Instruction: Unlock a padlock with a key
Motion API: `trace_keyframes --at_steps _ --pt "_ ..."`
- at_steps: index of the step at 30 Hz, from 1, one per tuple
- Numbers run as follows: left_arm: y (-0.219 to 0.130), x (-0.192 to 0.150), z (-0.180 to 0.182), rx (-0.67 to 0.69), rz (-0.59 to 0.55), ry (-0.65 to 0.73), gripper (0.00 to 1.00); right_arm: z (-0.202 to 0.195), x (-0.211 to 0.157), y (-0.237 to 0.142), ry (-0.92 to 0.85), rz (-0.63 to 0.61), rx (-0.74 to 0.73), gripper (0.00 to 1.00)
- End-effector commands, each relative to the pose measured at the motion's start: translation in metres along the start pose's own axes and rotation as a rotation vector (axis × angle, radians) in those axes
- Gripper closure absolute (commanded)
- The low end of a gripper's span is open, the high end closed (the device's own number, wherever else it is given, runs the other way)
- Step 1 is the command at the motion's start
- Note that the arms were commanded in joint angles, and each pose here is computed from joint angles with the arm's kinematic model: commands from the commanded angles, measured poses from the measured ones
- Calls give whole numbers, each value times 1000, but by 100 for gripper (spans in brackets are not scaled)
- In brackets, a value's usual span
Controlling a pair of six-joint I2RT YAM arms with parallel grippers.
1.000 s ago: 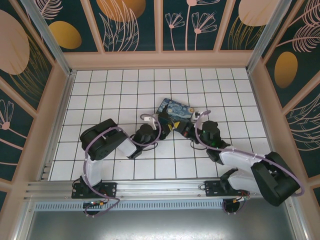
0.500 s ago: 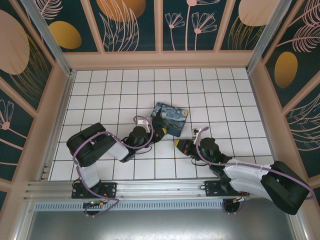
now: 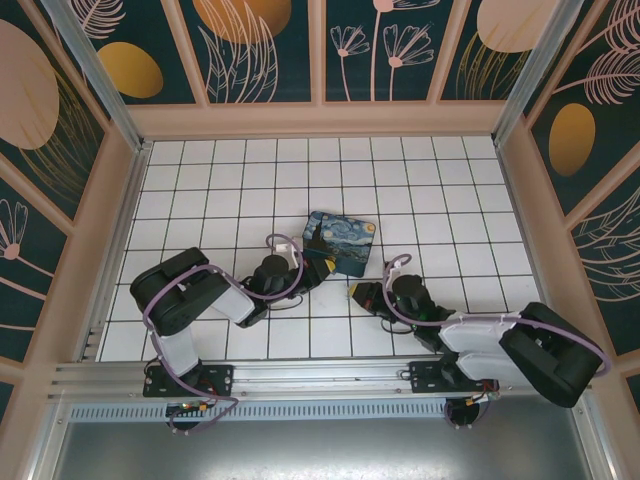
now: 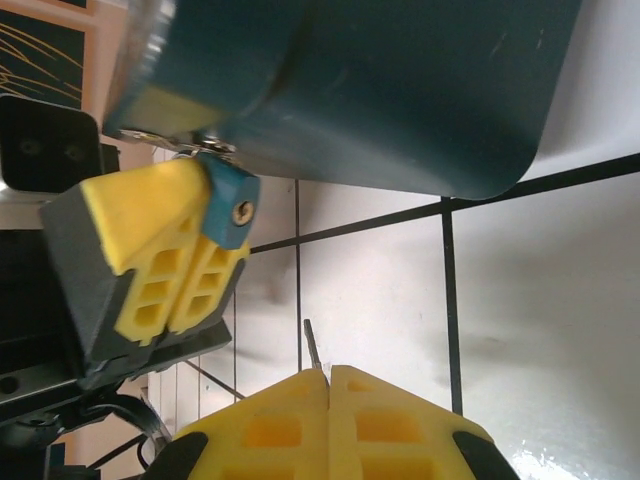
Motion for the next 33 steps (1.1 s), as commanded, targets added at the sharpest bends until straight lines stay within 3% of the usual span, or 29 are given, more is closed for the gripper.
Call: trace_keyframes --at_steps 1,33 --pt "-4 4 -20 -115 -3 -10 100 20 11 6 -12 -41 85 100" --pt "-3 1 -12 -121 16 -17 100 24 29 19 -2 -66 83 100"
Point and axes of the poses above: each hand's point on the last joint's axis, 136 mm out from that joint toward the fingers, its own y axis out along the fingers, its own z axis along the line the jaws close on, x = y × z, the point moved 9 cm from there along -y, back along the fingers, and after that the axes turned 7 degrees about -y, right-handed, at the moved point
